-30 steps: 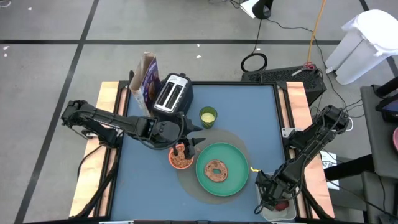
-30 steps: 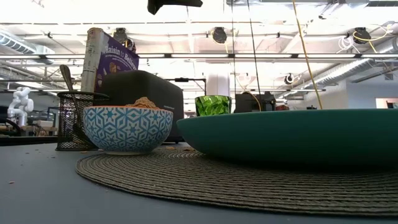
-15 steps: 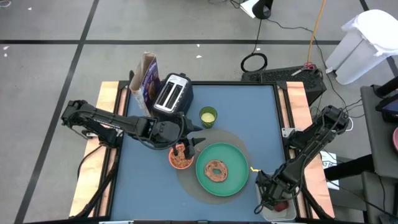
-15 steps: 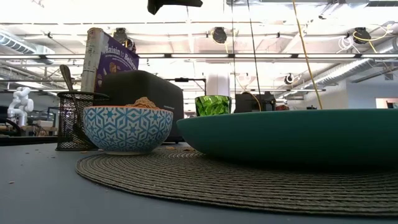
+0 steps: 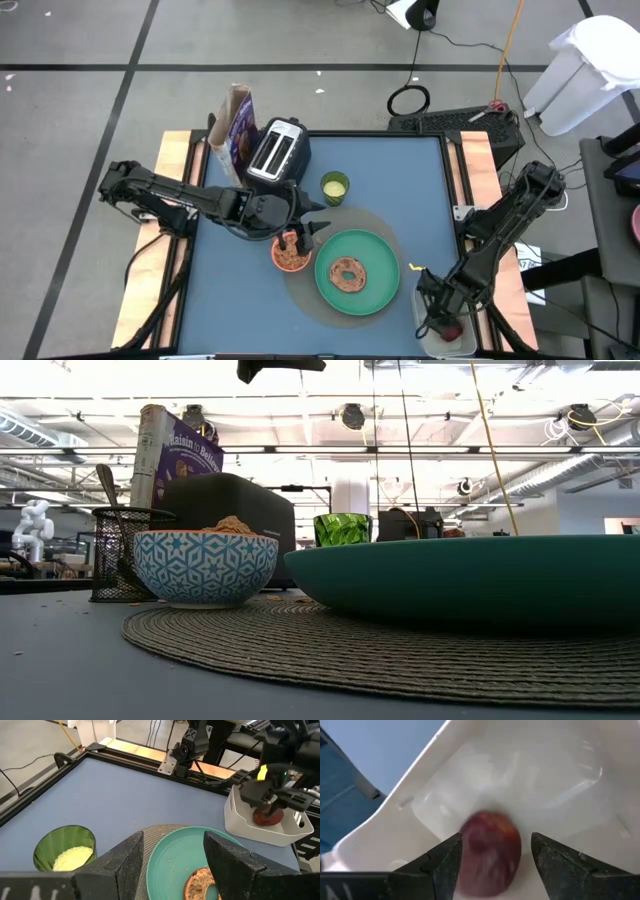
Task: Arrange a breakfast setting
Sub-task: Put the apple on the gray table mat
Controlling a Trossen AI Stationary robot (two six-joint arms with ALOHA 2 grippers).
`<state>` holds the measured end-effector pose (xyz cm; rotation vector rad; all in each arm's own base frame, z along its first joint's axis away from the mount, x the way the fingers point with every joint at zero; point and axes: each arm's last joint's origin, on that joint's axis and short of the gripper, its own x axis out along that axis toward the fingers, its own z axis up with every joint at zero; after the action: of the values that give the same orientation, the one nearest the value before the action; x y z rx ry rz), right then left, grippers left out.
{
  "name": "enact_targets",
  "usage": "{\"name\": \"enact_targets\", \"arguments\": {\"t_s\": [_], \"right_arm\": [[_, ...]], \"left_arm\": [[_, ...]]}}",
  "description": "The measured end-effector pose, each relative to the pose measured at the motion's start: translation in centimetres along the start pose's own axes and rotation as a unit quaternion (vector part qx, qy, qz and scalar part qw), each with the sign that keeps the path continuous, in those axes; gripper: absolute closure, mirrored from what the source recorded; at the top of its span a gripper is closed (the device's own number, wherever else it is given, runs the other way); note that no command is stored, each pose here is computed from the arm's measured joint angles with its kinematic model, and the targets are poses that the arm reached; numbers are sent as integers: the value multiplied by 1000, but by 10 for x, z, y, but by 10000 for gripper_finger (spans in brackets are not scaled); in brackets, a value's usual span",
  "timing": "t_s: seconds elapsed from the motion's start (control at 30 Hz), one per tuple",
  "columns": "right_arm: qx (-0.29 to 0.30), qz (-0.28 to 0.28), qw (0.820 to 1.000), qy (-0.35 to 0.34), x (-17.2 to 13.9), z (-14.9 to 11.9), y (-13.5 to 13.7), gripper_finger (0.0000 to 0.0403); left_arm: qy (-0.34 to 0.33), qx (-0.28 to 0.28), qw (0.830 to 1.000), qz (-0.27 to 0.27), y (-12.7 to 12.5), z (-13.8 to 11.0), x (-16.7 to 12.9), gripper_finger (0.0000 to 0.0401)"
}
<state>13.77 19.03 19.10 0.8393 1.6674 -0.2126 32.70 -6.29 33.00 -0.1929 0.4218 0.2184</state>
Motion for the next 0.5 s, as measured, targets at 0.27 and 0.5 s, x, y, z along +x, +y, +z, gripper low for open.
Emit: {"name": "enact_targets", "arguments": {"t_s": [0.27, 0.5], "right_arm": [[61, 28, 998, 11, -12, -12, -2, 174], [101, 36, 994, 23, -8, -23, 1, 174]], "left_arm": [[0, 0, 1000, 0, 0, 0, 0, 187], [0, 0, 1000, 0, 0, 0, 0, 187]]}}
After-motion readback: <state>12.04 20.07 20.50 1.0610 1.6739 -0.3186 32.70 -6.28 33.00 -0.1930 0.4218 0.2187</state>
